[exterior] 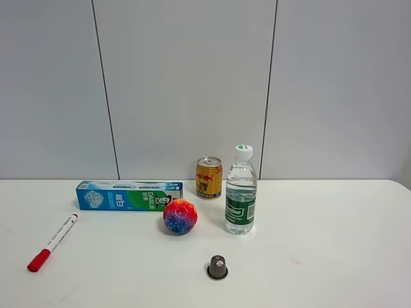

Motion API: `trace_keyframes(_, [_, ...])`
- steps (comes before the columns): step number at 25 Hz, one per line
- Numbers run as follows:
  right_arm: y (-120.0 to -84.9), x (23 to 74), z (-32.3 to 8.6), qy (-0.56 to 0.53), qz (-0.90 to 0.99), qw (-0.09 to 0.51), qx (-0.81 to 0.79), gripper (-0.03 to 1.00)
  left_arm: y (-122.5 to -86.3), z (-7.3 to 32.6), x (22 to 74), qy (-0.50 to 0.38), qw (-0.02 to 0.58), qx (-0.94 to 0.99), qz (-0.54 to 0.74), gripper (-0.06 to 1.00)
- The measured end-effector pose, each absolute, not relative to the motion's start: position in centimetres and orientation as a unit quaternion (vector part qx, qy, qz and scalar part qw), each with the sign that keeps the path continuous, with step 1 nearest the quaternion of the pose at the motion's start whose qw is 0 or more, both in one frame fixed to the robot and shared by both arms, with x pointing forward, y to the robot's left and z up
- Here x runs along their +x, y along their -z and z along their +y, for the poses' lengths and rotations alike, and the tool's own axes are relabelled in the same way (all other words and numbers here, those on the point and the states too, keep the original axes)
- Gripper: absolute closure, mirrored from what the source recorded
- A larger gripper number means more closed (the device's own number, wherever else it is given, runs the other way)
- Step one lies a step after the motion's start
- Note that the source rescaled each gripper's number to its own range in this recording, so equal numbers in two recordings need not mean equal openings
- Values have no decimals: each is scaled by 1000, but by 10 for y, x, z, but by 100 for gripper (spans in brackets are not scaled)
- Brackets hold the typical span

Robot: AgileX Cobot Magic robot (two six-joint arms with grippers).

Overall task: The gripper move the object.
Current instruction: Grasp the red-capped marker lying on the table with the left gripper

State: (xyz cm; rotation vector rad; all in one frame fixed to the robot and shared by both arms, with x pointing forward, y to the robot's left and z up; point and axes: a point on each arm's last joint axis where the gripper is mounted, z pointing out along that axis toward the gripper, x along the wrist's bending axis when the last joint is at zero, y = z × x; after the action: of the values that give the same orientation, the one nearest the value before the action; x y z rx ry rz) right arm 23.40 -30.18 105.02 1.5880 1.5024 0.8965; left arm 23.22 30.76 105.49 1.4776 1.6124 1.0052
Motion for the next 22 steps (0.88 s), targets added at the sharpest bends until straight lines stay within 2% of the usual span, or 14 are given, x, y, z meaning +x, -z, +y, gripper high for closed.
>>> trace_keyframes(22, [-1050, 234, -302, -351, 588, 380, 622, -3, -1055, 308, 232, -390, 359, 573, 625, -6])
